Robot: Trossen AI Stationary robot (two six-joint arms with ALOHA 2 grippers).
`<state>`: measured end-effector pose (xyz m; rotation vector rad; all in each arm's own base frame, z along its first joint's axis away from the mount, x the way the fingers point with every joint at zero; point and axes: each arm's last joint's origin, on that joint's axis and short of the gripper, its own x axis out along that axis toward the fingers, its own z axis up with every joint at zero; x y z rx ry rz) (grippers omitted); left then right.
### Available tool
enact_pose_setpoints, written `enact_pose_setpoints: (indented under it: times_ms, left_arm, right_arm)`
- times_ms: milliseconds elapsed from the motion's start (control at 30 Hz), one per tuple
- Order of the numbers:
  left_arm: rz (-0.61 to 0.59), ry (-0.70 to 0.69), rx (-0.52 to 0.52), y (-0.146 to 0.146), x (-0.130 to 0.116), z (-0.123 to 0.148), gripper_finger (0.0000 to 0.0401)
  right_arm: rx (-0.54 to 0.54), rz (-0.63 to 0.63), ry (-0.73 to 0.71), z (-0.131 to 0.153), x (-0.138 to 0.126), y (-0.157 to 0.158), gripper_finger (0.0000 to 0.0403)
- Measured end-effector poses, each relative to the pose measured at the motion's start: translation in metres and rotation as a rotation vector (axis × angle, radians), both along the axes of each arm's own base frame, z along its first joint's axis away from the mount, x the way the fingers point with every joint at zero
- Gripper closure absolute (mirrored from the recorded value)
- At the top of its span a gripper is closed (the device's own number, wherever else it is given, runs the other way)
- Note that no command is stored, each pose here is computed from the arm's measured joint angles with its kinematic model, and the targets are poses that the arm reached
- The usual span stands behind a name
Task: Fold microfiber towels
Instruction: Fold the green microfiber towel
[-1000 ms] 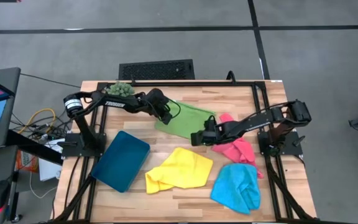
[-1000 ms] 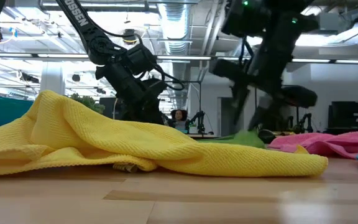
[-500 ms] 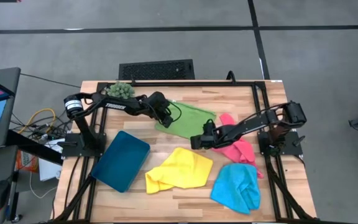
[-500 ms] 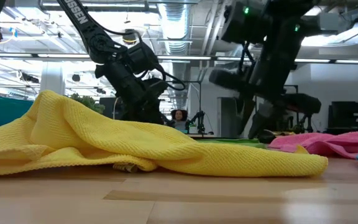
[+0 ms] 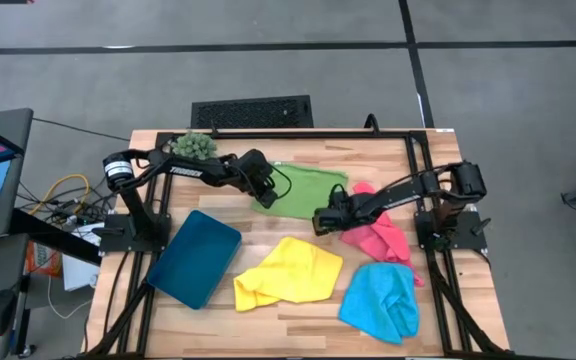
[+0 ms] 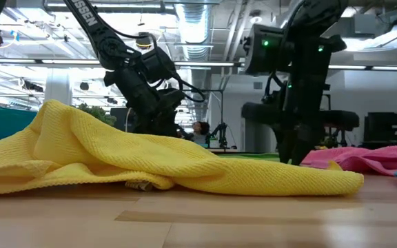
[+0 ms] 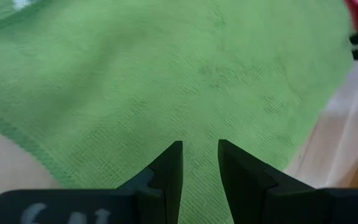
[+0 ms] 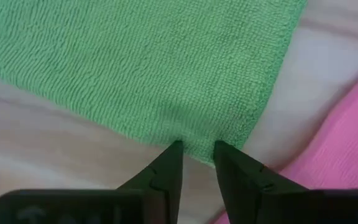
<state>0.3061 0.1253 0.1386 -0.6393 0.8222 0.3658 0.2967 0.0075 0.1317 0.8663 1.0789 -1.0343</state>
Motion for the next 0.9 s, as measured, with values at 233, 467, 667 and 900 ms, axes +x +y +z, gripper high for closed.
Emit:
enact_pose_setpoints:
  times_ms: [233, 467, 667, 900]
  left_arm:
    - [-0.027, 0.000, -0.006, -0.011, 0.004, 0.000, 0.0308]
    - [-0.064, -0.060, -0.010, -0.018, 0.011, 0.004, 0.0308]
    - [-0.089, -0.243, -0.123, -0.007, 0.011, 0.026, 0.0308]
    - [-0.124, -0.382, -0.134, -0.002, 0.017, 0.048, 0.0304]
  right_arm:
    - [-0.004, 0.036, 0.020, 0.006, -0.003, -0.022, 0.0283]
    - [-0.025, 0.043, -0.035, 0.037, -0.015, -0.034, 0.0283]
    - [-0.026, -0.003, -0.086, 0.063, -0.030, -0.038, 0.0283]
    - [-0.057, -0.098, -0.053, 0.077, -0.046, -0.038, 0.0283]
